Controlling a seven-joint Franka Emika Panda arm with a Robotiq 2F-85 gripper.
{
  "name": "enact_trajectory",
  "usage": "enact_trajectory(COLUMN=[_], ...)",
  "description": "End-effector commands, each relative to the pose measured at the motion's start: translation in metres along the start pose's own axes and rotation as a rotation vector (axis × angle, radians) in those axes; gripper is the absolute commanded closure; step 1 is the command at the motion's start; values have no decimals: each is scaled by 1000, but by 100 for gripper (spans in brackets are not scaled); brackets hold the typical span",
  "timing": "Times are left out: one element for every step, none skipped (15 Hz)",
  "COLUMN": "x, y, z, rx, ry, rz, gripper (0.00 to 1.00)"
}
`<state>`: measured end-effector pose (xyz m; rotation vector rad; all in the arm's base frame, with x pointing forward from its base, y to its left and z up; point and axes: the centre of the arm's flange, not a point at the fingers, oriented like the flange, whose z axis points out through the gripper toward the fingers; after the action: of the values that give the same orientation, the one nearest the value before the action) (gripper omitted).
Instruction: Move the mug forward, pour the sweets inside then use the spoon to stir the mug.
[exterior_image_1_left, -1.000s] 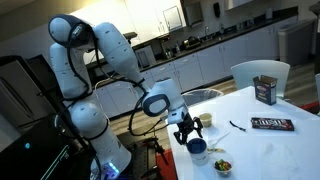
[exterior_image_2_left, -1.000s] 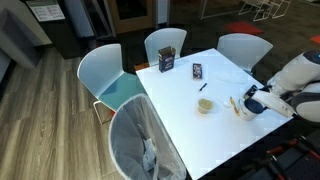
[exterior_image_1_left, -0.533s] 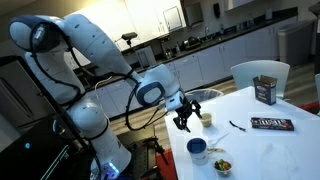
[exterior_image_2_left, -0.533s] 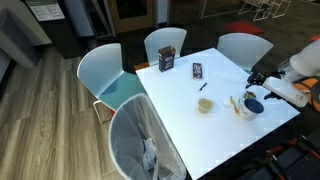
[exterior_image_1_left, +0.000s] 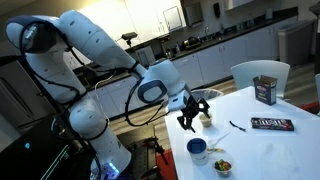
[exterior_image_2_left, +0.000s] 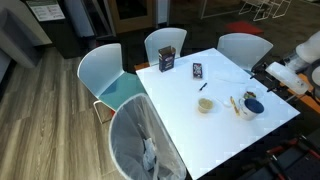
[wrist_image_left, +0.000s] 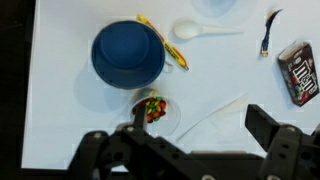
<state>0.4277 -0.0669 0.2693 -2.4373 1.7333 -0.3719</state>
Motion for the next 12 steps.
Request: enact_trajectory(x=[64,78,91,102,111,119,127,132,135,136,135,134], y=[-11,-10,-8,-7,-4,-1,1,1,-1,-4,-8,-13], z=[7,11,18,27,38,48,62,74,87,97,106,114], rx=[-76,-95,-103,-110,-124,-141,-146,-133,-116,-90,-62,-27], ry=[8,13,15,26,25,26,22,14,30,-1,-15,-53], rz=[82,99,122,148,172,200,231,264,291,316,345,377], gripper=[0,0,0,0,0,0,0,0,0,0,0,0])
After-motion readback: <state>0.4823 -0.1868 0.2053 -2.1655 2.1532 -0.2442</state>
